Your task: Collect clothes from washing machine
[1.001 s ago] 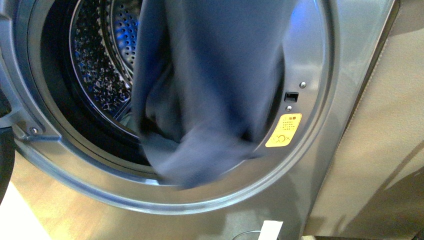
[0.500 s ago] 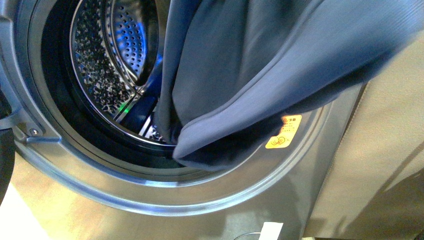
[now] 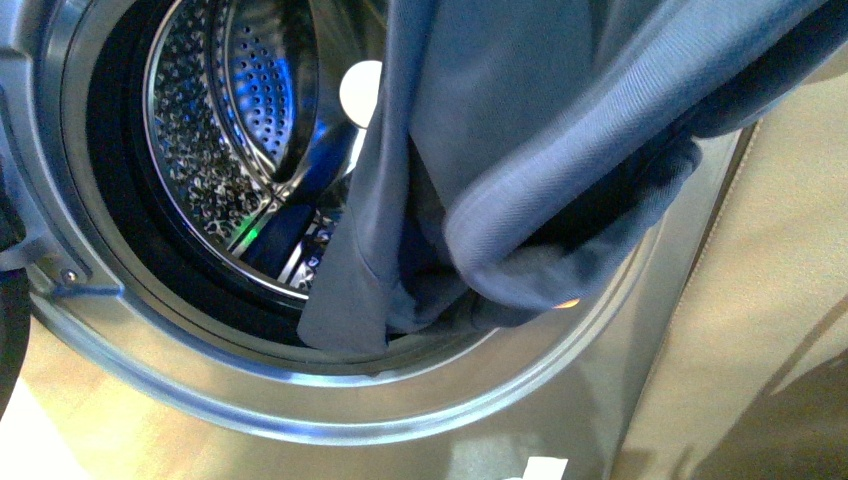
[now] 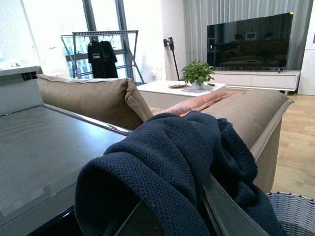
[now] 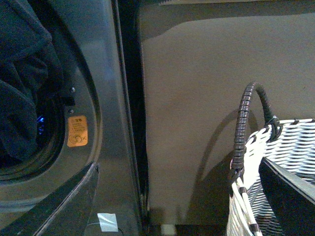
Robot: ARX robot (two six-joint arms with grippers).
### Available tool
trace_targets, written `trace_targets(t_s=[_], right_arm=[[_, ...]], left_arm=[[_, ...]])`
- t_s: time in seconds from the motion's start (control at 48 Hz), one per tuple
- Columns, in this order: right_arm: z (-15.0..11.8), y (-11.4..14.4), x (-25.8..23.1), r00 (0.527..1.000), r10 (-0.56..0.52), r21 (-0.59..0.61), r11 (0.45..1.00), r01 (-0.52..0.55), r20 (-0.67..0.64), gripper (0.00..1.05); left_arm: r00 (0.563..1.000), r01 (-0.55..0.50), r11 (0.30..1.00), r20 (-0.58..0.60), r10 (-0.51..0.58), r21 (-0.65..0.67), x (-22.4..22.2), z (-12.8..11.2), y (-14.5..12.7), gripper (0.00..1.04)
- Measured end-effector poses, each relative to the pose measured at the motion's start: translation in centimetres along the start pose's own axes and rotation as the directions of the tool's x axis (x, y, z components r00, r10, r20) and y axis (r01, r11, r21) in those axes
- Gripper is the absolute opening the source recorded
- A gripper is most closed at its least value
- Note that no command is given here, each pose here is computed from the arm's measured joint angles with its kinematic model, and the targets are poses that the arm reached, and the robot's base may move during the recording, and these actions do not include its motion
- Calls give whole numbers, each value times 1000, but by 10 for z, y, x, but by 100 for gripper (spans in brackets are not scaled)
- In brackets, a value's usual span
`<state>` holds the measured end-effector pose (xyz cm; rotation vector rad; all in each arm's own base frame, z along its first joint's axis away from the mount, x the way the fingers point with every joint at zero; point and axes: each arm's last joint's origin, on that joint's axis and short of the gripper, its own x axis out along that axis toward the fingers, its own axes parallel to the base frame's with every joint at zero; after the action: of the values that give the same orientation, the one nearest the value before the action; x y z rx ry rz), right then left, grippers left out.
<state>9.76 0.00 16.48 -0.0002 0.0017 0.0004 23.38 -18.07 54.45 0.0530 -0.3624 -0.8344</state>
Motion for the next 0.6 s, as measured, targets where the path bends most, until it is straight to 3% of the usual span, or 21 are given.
trace_targets(t_s=[0.5, 0.521, 0.563, 0.605], right_arm=[[0, 0, 0, 1000, 2, 1, 1000, -2, 0, 97], [0, 0, 0, 1000, 29, 17, 999, -29, 6, 97], [7, -2, 3, 977, 202, 82, 975, -207, 66, 97], [11, -4, 4, 950, 297, 117, 945, -307, 92, 97]], left_arm=[[1000, 0, 1000, 0, 0, -3, 0, 0, 0, 8], [1000, 0, 1000, 0, 0, -3, 0, 0, 0, 8], [1000, 0, 1000, 0, 0, -3, 0, 0, 0, 8], [1000, 0, 1000, 0, 0, -3, 0, 0, 0, 8]])
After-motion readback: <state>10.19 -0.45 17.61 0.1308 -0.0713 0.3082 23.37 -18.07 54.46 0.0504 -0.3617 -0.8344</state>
